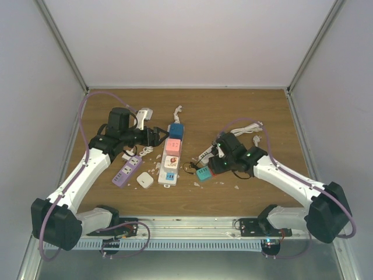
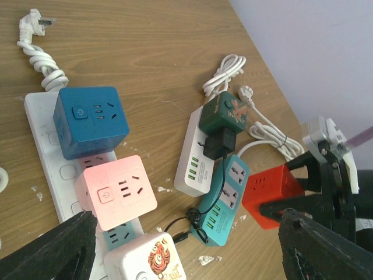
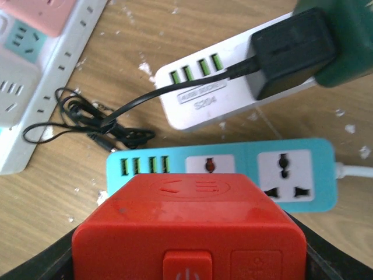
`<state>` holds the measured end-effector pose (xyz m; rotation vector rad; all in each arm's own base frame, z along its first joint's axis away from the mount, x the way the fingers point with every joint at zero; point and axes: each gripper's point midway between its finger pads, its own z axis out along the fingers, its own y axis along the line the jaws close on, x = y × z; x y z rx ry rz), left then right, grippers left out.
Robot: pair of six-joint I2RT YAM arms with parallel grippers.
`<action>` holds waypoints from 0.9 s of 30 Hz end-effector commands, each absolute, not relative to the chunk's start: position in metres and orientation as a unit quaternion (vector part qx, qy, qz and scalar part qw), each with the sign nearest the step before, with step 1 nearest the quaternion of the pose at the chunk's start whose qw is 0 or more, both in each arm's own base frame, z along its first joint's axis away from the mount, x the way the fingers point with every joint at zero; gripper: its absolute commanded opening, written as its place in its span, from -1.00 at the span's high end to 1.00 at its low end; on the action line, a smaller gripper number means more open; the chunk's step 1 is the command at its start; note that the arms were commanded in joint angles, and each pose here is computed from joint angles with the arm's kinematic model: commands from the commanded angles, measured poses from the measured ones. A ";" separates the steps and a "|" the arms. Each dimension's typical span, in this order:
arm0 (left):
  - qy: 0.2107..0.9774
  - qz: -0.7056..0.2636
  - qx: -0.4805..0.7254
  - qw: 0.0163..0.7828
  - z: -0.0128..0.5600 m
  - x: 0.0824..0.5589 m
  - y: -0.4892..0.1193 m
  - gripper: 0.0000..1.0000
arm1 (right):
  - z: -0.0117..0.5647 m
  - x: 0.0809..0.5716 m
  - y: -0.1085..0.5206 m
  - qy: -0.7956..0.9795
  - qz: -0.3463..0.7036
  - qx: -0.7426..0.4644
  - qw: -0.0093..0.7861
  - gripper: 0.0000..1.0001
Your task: Insert the plug
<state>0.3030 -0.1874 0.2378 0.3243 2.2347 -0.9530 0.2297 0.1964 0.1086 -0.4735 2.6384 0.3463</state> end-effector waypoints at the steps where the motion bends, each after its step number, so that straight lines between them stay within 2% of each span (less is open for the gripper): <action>1: 0.848 -0.361 0.142 0.361 0.250 0.308 -0.190 -0.70 | 0.117 0.249 0.191 0.942 0.133 -0.195 0.238 0.49; 11: 0.848 -0.362 0.142 0.359 0.249 0.307 -0.190 -0.70 | 0.099 0.256 0.201 0.941 0.154 -0.216 0.209 0.55; 17: 0.849 -0.361 0.142 0.358 0.247 0.306 -0.190 -0.70 | 0.087 0.263 0.190 0.953 0.115 -0.197 0.200 0.56; 27: 0.853 -0.358 0.140 0.354 0.242 0.307 -0.189 -0.71 | 0.080 0.262 0.191 0.958 0.108 -0.198 0.175 0.55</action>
